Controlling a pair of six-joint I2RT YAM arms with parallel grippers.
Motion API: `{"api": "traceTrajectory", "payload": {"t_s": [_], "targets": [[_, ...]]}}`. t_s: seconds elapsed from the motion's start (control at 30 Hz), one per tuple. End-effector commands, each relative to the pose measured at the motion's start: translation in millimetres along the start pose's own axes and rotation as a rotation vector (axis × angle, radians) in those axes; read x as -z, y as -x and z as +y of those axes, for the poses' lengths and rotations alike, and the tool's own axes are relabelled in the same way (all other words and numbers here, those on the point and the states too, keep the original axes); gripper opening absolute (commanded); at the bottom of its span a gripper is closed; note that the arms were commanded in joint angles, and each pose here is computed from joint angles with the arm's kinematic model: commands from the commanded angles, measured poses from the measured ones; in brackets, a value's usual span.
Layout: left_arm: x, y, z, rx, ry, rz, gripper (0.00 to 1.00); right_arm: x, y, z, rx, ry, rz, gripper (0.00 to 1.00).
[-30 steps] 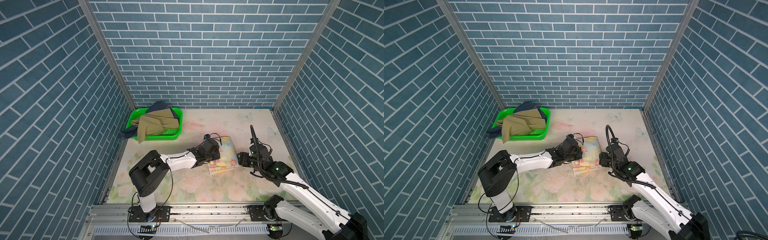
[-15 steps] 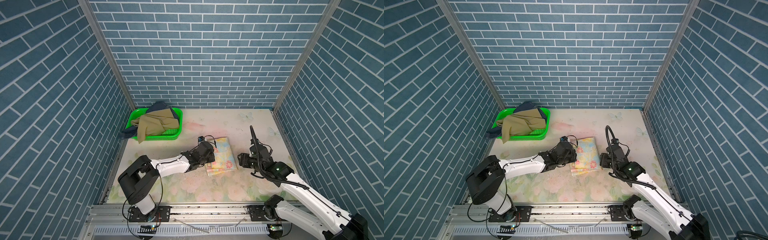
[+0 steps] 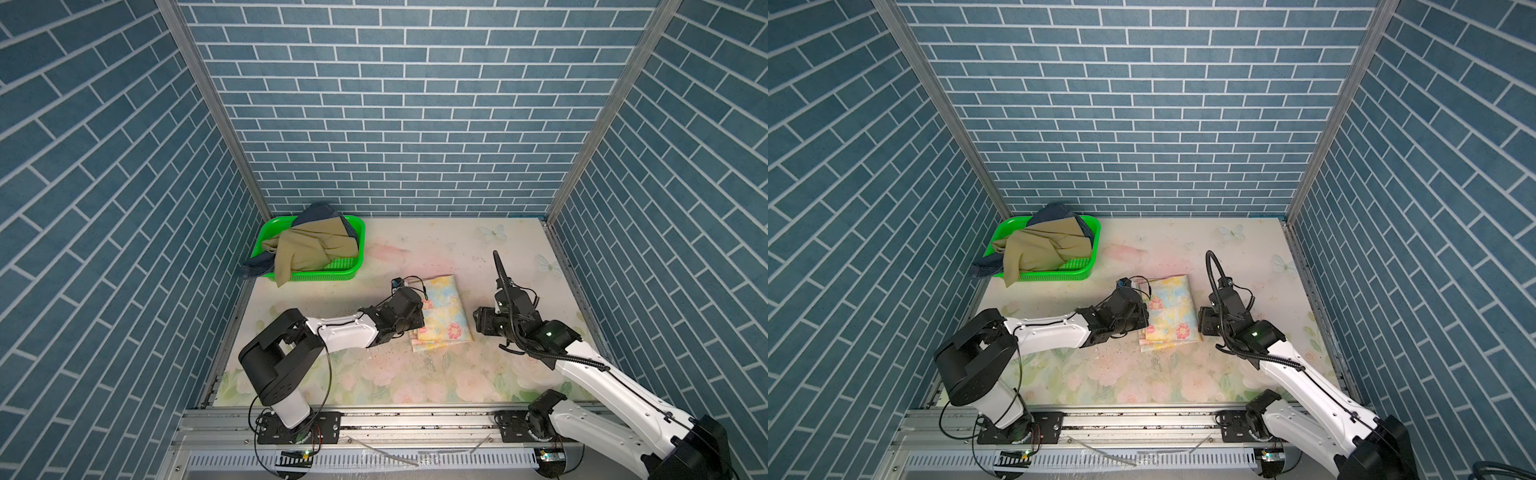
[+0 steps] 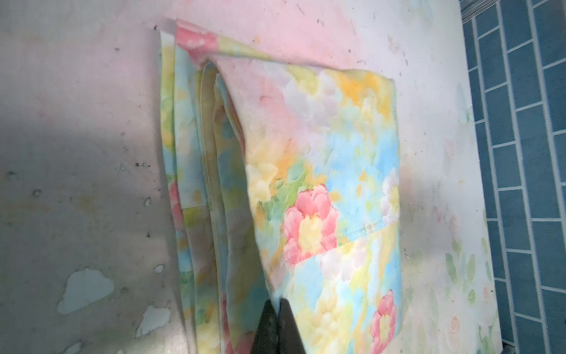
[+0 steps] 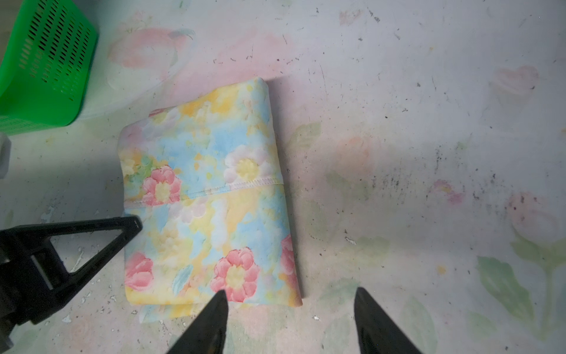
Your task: Fold and stack the skirts
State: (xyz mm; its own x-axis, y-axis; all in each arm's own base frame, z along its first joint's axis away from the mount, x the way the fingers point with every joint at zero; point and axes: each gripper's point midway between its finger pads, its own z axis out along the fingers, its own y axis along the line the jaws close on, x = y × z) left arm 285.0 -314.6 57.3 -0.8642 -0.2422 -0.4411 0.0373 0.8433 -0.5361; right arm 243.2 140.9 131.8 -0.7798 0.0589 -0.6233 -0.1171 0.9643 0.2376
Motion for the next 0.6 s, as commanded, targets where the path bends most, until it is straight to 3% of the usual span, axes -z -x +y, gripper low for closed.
{"api": "traceTrajectory", "payload": {"t_s": [0.0, 0.13, 0.57], "targets": [[-4.0, -3.1, 14.7, 0.007, 0.033, 0.006, 0.00, -10.2, -1.4, 4.6, 0.031, 0.019, 0.011, 0.66], [-1.1, 0.1, 14.9, -0.005, 0.043, -0.001, 0.00, -21.0, -3.7, 7.6, 0.043, 0.023, 0.033, 0.67], [35.8, 27.2, -49.0, -0.125, -0.023, -0.067, 0.00, -25.0, 5.2, -5.9, 0.018, 0.008, 0.027, 0.69]]}}
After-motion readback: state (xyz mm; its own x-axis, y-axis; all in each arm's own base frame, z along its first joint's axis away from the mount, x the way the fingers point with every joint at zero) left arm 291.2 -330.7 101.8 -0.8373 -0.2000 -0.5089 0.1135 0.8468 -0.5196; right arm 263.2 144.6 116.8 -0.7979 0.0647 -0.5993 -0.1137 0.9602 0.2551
